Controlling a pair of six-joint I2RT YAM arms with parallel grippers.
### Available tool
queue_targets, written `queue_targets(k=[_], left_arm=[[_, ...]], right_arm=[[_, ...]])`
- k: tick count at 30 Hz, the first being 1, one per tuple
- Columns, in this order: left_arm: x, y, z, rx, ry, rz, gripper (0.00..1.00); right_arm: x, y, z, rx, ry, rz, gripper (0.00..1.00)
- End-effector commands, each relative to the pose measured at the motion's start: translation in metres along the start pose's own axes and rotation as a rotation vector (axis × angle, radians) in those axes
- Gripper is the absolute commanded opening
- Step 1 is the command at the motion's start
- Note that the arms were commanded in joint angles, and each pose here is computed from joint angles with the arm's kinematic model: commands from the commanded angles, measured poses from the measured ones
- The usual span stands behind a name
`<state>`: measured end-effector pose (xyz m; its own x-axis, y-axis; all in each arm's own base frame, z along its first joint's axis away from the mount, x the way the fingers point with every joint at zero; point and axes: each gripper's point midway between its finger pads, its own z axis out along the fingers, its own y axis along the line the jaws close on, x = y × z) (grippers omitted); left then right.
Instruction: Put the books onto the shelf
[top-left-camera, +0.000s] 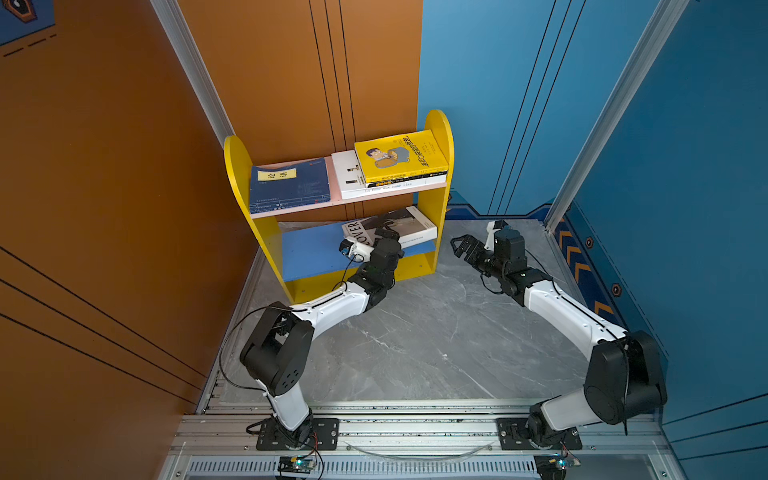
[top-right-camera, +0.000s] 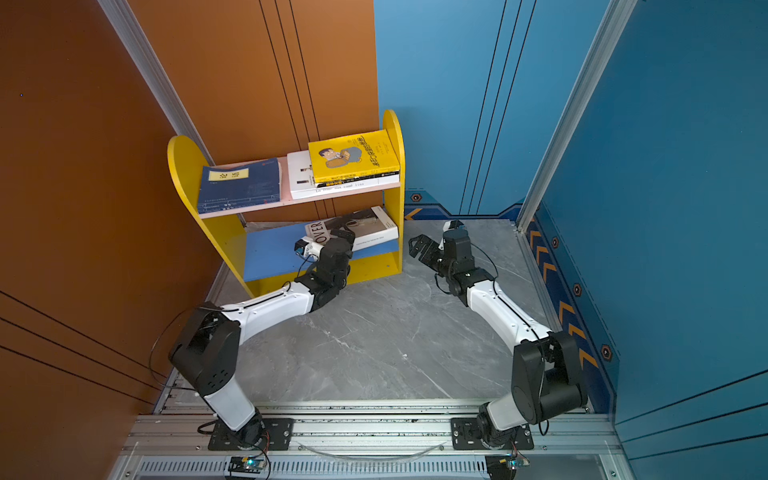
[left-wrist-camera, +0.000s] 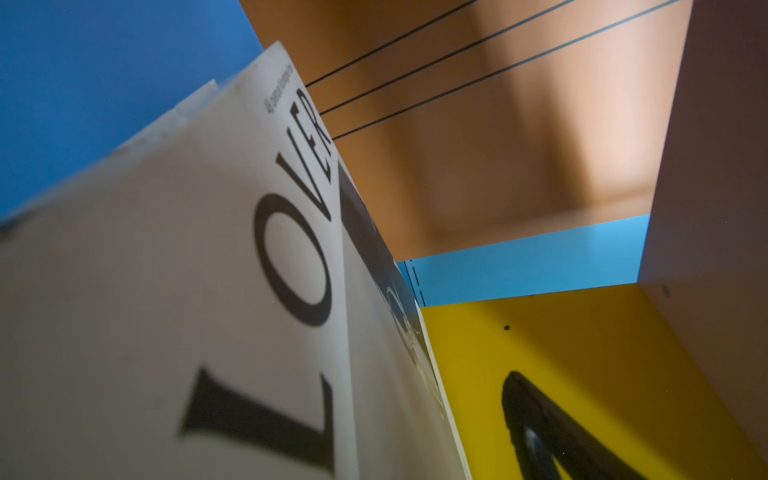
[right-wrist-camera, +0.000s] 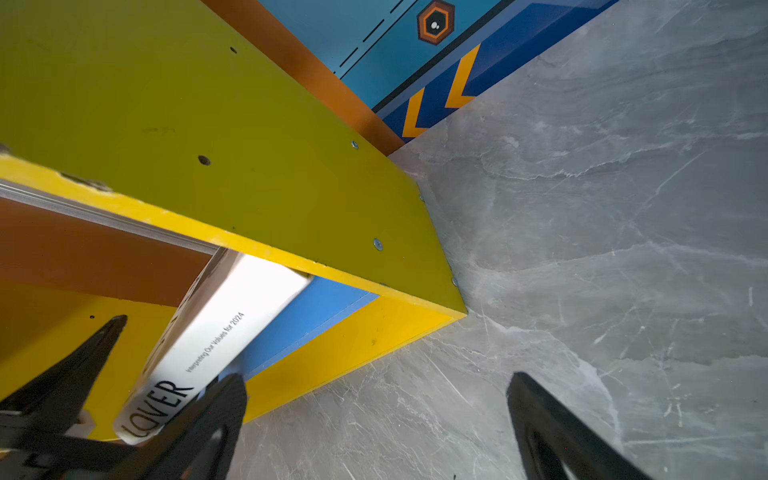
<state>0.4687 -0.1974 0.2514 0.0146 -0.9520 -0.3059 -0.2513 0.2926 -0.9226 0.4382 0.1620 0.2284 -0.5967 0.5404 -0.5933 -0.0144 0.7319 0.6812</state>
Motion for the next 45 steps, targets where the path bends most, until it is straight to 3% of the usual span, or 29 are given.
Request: queue_targets(k=[1,7,20,28,32,38,45], left_arm=[[-0.011,0.010,-0.017,-0.161,0.067,0.085,0.98],[-0.005,0.029,-0.019,-0.259,0.155,0.091,0.98],[0.007,0.038,-0.040,-0.243,0.214,0.120,0.98],[-0.015,-0.008,-0.059,-0.055,0.254,0.382,0.98],[-0.039,0.003,-0.067,-0.103,0.264,0.548,0.98],[-0.077,0.026,-0.059,-0.095,0.256,0.632,0.98],[-0.090,0.019,-0.045,-0.034,0.278,0.823,0.98]], right_arm=[[-0.002,0.009,0.001,-0.015,-0.004,-0.026,1.00],[0.006,0.012,0.004,-0.025,0.009,-0.028,1.00],[0.013,0.006,0.001,-0.017,0.008,-0.025,1.00],[0.012,0.004,0.003,-0.011,0.016,-0.042,1.00],[0.008,0.013,0.007,-0.036,0.016,-0.057,1.00],[0.001,0.023,0.017,-0.055,0.018,-0.067,1.00],[0.003,0.023,0.032,-0.030,0.057,-0.068,1.00]])
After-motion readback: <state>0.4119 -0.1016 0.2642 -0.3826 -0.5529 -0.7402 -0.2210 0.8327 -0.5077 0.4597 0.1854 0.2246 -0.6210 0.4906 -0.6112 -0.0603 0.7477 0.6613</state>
